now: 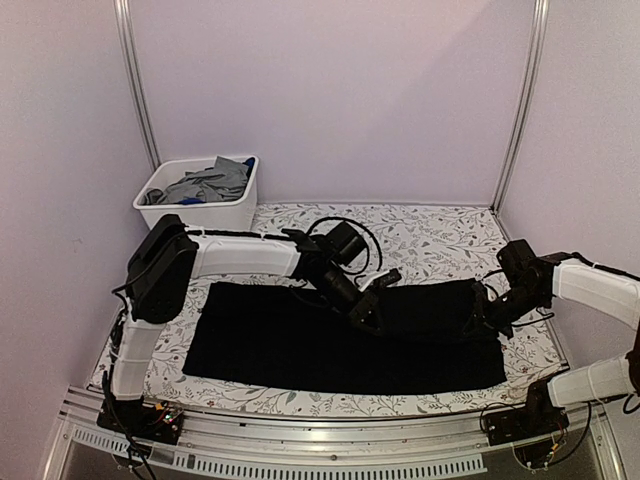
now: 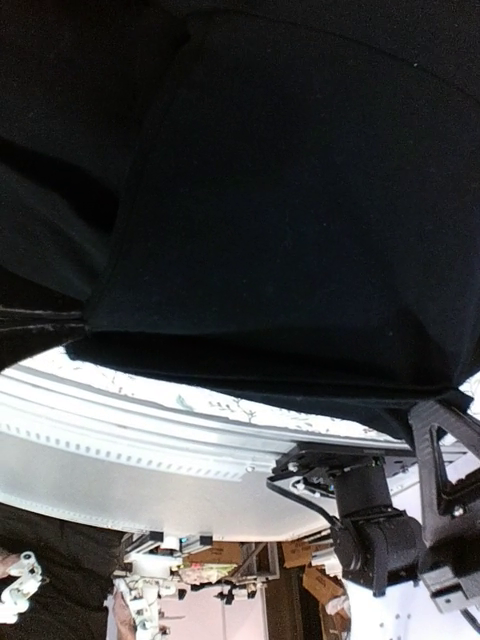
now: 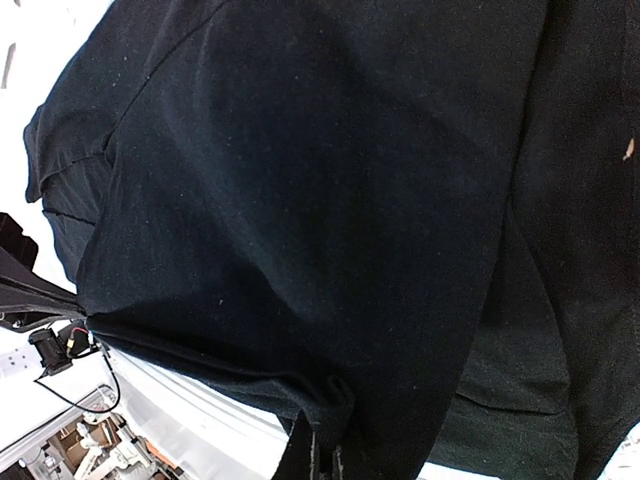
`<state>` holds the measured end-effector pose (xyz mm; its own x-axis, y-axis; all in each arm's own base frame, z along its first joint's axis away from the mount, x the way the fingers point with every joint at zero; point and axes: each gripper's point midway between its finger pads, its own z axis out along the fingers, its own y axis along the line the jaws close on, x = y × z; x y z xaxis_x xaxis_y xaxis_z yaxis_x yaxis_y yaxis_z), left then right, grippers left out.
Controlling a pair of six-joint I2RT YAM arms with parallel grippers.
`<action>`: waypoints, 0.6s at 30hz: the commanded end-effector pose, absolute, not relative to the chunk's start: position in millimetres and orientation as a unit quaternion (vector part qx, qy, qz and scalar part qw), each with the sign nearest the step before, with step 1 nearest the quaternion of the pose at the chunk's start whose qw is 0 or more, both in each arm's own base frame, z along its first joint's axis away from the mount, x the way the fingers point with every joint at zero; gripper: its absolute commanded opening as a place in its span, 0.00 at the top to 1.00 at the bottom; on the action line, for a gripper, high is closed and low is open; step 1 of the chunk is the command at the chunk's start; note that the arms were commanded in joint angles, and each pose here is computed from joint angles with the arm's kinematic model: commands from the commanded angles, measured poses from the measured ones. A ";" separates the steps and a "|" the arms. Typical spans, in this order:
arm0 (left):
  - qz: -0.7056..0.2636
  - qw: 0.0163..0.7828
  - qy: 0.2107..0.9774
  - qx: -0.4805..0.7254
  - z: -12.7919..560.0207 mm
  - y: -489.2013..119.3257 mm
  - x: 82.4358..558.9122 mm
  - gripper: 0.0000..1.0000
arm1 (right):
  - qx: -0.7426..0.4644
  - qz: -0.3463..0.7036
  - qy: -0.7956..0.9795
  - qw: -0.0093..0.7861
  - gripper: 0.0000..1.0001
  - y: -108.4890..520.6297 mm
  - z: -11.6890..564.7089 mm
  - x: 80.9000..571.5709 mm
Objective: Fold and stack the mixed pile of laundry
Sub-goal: Adjust the rectangle-folded T-shirt at the center of the board.
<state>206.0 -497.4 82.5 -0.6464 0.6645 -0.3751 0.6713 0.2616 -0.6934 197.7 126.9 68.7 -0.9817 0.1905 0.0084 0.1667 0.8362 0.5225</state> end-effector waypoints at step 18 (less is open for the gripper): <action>-0.419 0.133 0.875 0.204 128.9 -347.9 289.1 0.54 | 0.088 0.252 0.956 0.120 0.49 116.4 134.6 227.9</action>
